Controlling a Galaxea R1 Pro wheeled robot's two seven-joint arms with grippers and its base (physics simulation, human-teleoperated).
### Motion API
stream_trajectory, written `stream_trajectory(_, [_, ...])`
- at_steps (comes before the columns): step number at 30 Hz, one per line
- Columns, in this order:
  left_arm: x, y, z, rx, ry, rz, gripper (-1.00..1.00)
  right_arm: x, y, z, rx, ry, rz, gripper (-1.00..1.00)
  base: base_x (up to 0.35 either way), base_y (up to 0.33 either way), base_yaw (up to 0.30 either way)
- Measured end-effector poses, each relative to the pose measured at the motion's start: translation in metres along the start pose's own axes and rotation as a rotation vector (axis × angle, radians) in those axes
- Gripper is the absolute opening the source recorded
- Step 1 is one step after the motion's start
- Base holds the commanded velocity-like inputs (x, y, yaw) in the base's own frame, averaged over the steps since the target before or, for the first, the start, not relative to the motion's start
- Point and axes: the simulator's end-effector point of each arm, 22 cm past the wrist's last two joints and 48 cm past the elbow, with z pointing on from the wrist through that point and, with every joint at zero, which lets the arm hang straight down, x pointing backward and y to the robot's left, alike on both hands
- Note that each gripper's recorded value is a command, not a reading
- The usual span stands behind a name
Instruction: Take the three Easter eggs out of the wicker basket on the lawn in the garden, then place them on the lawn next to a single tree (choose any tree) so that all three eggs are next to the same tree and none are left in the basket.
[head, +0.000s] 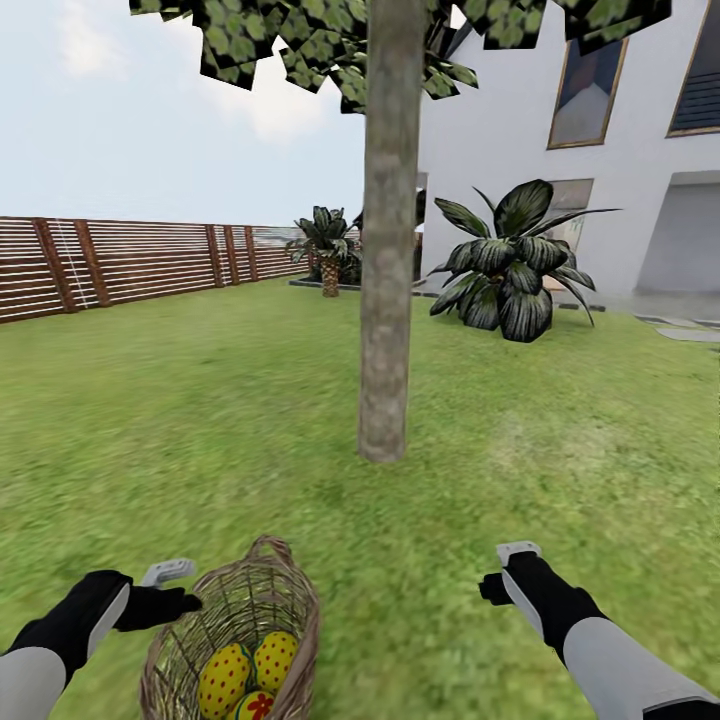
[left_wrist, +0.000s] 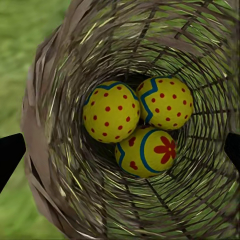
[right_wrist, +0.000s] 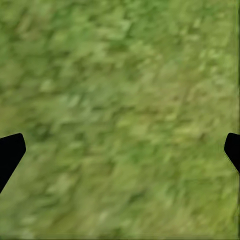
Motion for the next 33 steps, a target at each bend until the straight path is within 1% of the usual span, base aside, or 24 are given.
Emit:
stream_trajectory(9, [0.000, -0.001, 0.000, 0.001, 0.001, 0.000, 1.00, 0.000, 0.001, 0.000, 0.001, 0.000, -0.002, 1.00, 0.002, -0.303, 0.000])
stream_trajectory(11, [0.000, 0.000, 0.000, 0.000, 0.001, -0.001, 1.00, 0.000, 0.001, 0.000, 0.000, 0.000, -0.002, 1.00, 0.005, -0.151, 0.000])
stream_trajectory(15, [-0.001, 0.011, -0.003, -0.014, -0.001, -0.007, 1.00, 0.000, 0.002, 0.000, 0.000, -0.001, -0.003, 1.00, 0.001, -0.033, 0.000])
stream_trajectory(16, [-0.002, 0.020, -0.006, -0.028, -0.003, -0.008, 1.00, -0.001, 0.003, 0.000, -0.002, -0.002, -0.004, 1.00, 0.000, -0.008, 0.000])
stream_trajectory(23, [-0.005, 0.036, -0.012, -0.048, -0.012, -0.012, 1.00, -0.001, 0.004, 0.000, -0.003, -0.002, -0.006, 1.00, 0.000, -0.002, 0.000])
stream_trajectory(26, [-0.006, 0.040, -0.014, -0.053, -0.012, -0.013, 1.00, 0.000, 0.004, 0.000, -0.003, -0.002, -0.006, 1.00, 0.000, 0.000, 0.000])
stream_trajectory(33, [-0.005, 0.040, -0.014, -0.053, -0.010, -0.012, 1.00, 0.000, 0.003, 0.000, -0.002, -0.002, -0.005, 1.00, 0.000, 0.000, 0.000])
